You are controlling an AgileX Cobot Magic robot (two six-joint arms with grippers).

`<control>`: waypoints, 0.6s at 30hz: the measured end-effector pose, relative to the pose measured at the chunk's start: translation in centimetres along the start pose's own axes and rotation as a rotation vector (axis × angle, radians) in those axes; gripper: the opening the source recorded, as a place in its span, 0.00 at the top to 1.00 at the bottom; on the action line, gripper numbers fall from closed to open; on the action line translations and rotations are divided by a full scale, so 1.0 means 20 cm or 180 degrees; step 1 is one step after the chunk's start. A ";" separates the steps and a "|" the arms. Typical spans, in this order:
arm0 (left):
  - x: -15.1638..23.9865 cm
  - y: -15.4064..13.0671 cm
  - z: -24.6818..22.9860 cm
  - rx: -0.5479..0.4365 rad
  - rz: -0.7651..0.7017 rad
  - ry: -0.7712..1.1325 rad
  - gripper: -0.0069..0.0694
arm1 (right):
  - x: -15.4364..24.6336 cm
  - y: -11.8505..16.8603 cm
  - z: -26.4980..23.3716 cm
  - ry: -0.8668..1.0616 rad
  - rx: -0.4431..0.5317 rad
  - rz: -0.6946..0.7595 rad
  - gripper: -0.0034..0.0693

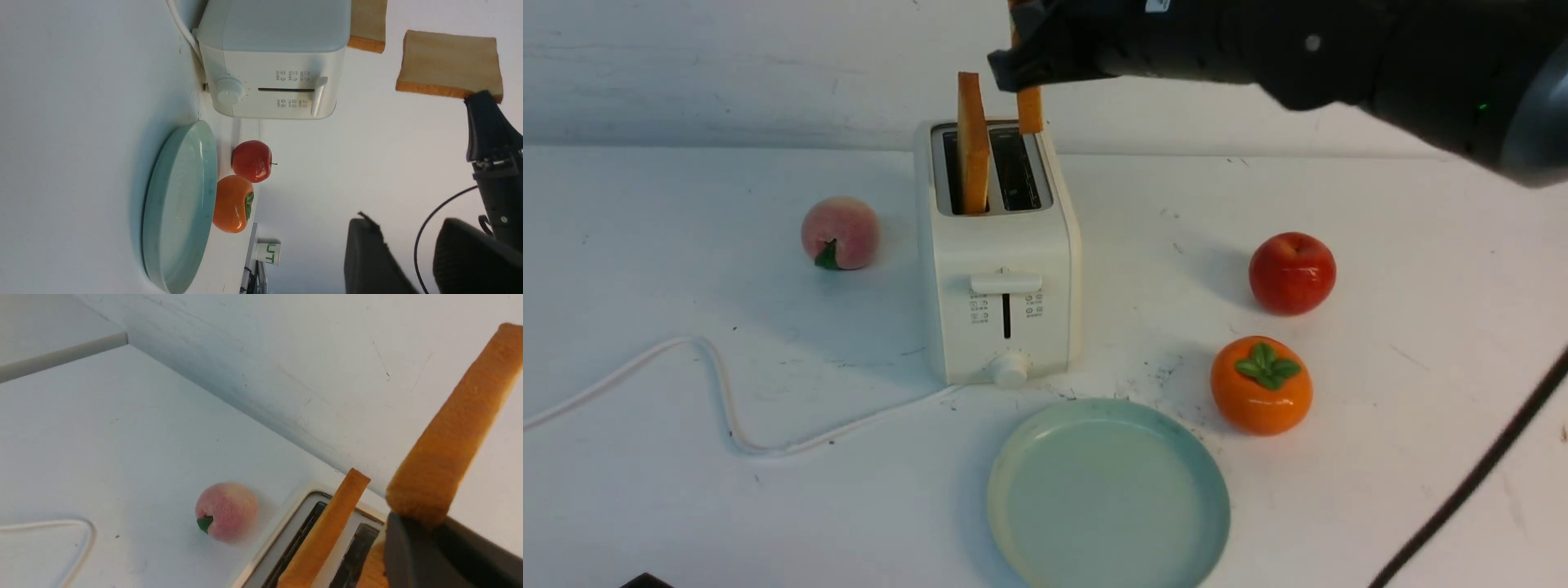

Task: Take toasted bread from bread machine on white table place on plate.
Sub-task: 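Grasp the toast slice in the toaster and pull it up out of the slot with the right gripper, then place the held slice of bread on top of the slice on the plate with the right gripper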

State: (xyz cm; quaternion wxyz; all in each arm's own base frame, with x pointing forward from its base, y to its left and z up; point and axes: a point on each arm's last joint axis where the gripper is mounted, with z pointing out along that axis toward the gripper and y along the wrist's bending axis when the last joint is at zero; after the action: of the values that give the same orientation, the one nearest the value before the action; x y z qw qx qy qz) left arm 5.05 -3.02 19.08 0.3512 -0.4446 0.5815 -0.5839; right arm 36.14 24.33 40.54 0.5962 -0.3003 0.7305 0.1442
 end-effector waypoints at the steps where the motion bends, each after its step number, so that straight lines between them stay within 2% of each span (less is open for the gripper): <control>1: 0.00 0.00 0.00 0.0000 0.0000 0.0000 0.60 | -0.02 0.00 -0.05 0.0074 -0.0032 -0.0003 0.94; 6: 0.00 0.00 0.00 -0.0001 0.0003 -0.0001 0.60 | -0.09 0.01 -0.27 0.0452 -0.0182 0.0087 0.94; 9: 0.00 0.00 0.00 -0.0001 0.0003 -0.0001 0.60 | -0.12 0.02 -0.48 0.0876 -0.0291 0.0167 0.94; 14: 0.00 0.00 0.00 -0.0001 0.0003 -0.0001 0.60 | -0.07 0.04 -0.67 0.1660 -0.0401 0.0326 0.94; 18: 0.00 0.00 0.00 -0.0001 0.0003 -0.0001 0.60 | 0.00 0.06 -0.72 0.2017 -0.0448 0.0393 0.94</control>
State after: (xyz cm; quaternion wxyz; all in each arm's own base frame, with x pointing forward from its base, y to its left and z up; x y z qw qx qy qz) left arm 5.05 -3.02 19.08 0.3515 -0.4444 0.5817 -0.5836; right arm 24.17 17.11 43.88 0.3072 -0.3259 0.8847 0.1296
